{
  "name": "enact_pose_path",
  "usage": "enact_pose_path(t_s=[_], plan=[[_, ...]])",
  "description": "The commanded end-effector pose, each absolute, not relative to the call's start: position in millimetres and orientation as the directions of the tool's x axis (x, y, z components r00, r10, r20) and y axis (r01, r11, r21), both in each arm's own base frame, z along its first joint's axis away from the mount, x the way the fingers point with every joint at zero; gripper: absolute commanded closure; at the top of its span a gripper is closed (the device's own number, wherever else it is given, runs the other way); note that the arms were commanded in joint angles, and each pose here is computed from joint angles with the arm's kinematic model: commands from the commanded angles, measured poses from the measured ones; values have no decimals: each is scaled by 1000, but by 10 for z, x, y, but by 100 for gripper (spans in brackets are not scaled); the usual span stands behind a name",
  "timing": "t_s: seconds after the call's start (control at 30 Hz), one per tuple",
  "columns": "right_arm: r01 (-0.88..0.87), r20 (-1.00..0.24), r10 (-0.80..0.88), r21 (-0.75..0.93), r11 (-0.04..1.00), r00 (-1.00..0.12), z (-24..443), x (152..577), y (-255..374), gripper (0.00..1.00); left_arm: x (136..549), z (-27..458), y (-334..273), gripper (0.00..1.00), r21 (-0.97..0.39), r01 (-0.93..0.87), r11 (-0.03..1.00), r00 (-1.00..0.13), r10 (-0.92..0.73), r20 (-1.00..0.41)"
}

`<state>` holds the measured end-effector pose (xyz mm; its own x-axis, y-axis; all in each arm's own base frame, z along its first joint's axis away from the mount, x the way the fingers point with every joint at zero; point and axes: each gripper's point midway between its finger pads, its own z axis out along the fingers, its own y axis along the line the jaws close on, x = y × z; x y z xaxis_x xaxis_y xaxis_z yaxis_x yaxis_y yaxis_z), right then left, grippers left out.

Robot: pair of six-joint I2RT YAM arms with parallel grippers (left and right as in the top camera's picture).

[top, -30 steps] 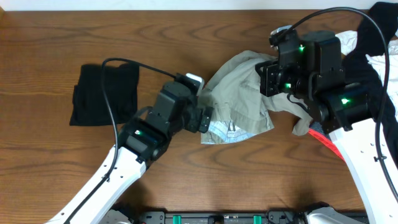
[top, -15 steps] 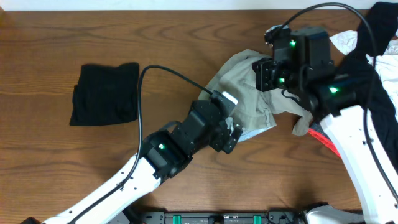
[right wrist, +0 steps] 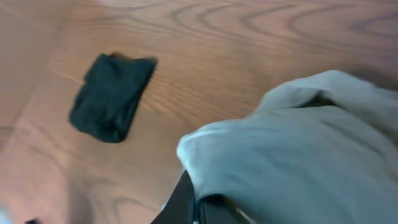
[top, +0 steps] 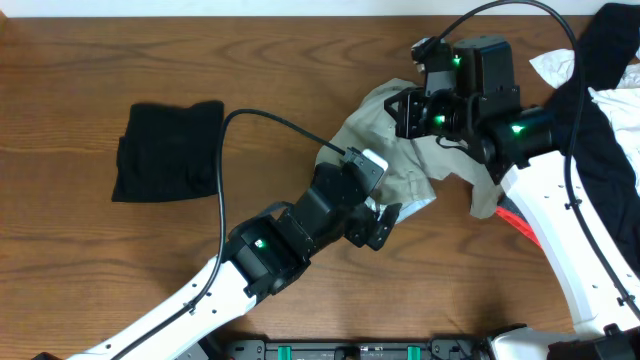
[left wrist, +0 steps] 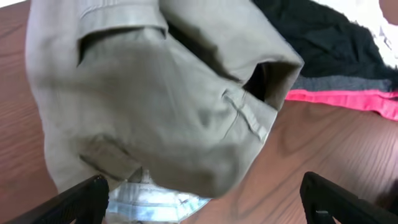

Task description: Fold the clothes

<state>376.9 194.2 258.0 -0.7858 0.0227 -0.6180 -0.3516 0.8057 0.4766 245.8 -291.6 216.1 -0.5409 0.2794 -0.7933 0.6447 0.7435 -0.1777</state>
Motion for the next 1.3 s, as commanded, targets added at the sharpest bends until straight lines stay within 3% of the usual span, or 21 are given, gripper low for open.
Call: enact_pose_path(t_s=[0.0,0.5,0.57,0.67,0.7,0.77,0.8,0.87,0.97,1.13,1.27], plan=[[-391,-603,28,551,737,-797,2718,3648,2092,99,2527,2226,-2925,2,-182,618,765,-543,248,-802],[-455,-587,-9,618,642,-810,2814,3494,2250,99,2695,2012,-3035,0,-156,596,788,-550,258,-795],[-460,-589,-13,618,638,-808,2822,3485,2254,99,2701,1984,-3043,5,-155,595,789,-553,262,-791],[-469,-597,-14,616,633,-802,2858,3467,2255,99,2712,1949,-3048,17,-151,593,791,-556,267,-787],[-475,-602,-15,613,632,-798,2874,3460,2252,99,2730,1949,-3030,28,-143,585,799,-555,265,-789],[-492,-620,-21,601,630,-784,2921,3439,2244,99,2773,1955,-2986,67,-123,564,817,-549,259,-795],[-499,-627,-22,597,629,-779,2946,3427,2241,99,2798,1959,-2961,80,-111,551,827,-545,256,-798],[-505,-640,-19,587,633,-768,2989,3416,2224,99,2833,1979,-2919,94,-93,532,842,-538,251,-805],[-503,-666,-18,545,670,-746,3005,3447,2154,99,2835,2082,-2877,94,-92,523,848,-522,232,-821],[-344,-691,20,385,856,-723,2831,3694,1698,94,2812,2619,-2584,94,-83,482,873,-428,152,-891],[-309,-687,-29,287,907,-726,2705,3722,1430,70,2827,3089,-2087,94,0,376,927,-303,123,-945]])
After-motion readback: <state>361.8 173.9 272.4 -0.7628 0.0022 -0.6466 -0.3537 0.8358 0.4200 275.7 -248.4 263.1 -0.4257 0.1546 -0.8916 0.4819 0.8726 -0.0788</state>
